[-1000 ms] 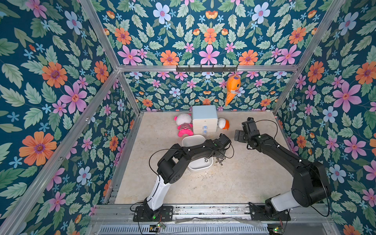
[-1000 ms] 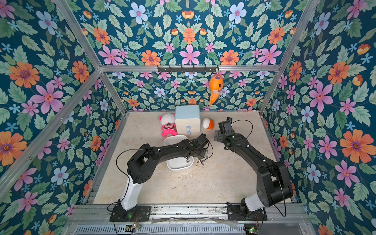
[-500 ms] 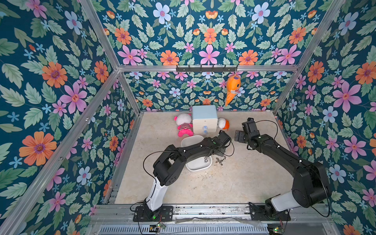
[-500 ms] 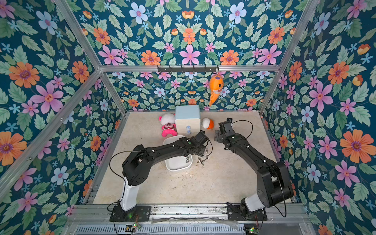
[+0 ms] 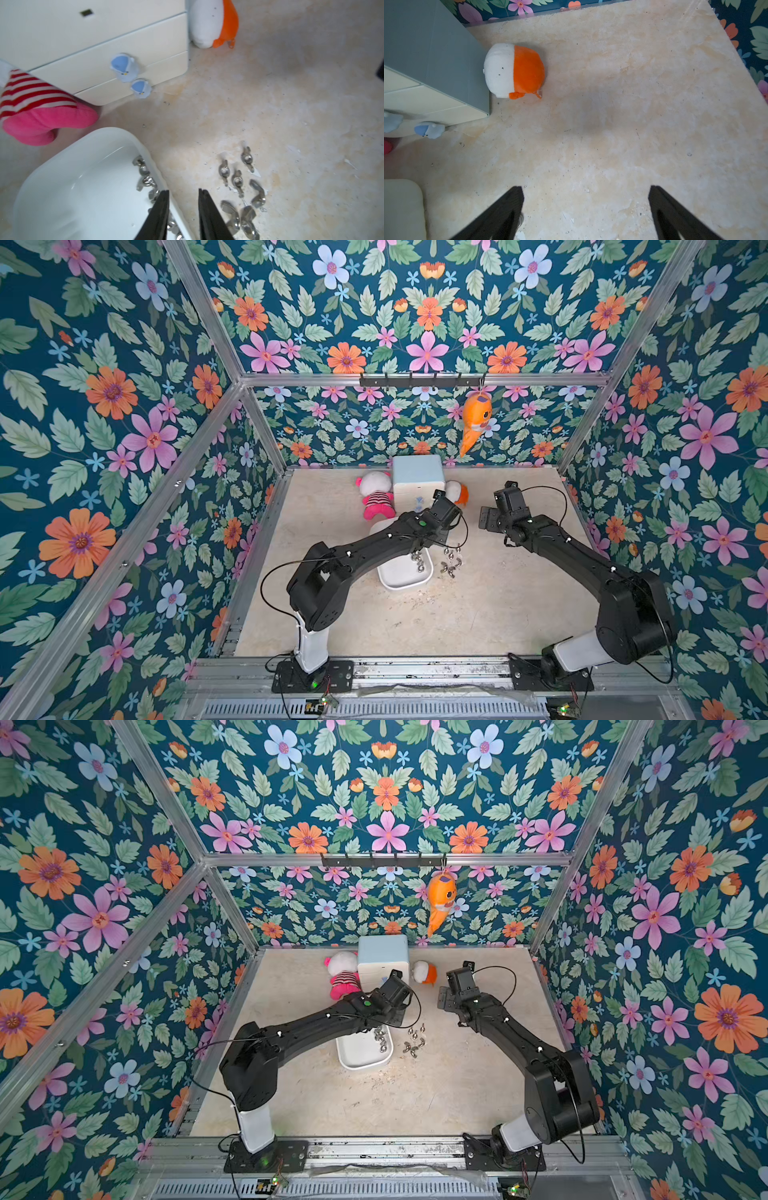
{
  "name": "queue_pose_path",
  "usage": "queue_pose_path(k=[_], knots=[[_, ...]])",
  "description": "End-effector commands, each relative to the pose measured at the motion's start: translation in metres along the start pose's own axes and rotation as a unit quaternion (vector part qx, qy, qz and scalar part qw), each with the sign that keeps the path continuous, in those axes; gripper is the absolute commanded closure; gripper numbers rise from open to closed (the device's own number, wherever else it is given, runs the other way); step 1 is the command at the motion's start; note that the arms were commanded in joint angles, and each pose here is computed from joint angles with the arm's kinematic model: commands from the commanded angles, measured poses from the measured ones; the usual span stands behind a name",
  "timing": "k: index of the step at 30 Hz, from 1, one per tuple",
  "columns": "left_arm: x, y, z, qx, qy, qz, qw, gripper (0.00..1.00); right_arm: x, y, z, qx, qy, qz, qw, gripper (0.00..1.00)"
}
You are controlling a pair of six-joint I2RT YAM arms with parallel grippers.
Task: Take out the wing nut from the storage box
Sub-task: Pick up the wing nut from the storage box.
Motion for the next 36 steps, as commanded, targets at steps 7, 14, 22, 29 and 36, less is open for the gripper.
queue_pose_path(k=[7, 14, 22, 29, 36], knots=[[0.000, 0.025, 0.047, -0.032, -0.046, 0.018, 0.998, 0.70, 0.000, 0.000, 0.002, 0.004, -0.005, 0.000, 1.000, 0.01], [0.010, 0.038, 0.061, -0.058, -0.051, 0.025, 0.997, 0.70, 0.000, 0.000, 0.003, 0.004, -0.005, 0.001, 1.000, 0.01], [0.036, 0.046, 0.060, -0.077, -0.047, 0.035, 0.995, 0.70, 0.001, -0.001, 0.005, 0.004, -0.007, 0.002, 1.000, 0.01], [0.056, 0.053, 0.056, -0.087, -0.040, 0.045, 0.994, 0.71, 0.001, -0.003, 0.005, 0.001, -0.006, 0.000, 1.000, 0.01], [0.067, 0.052, 0.053, -0.090, -0.036, 0.046, 0.994, 0.71, 0.002, -0.003, 0.007, 0.001, -0.007, 0.002, 1.000, 0.01]])
Point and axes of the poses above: each gripper's point midway between its finger pads, its own x axis out along the fingers, its own z axis along the line the jaws close on, y = z × x, the point moved 1 cm from there along -x, back along the fingers, and after that the axes turned 15 degrees about x, right-handed, at the moved point
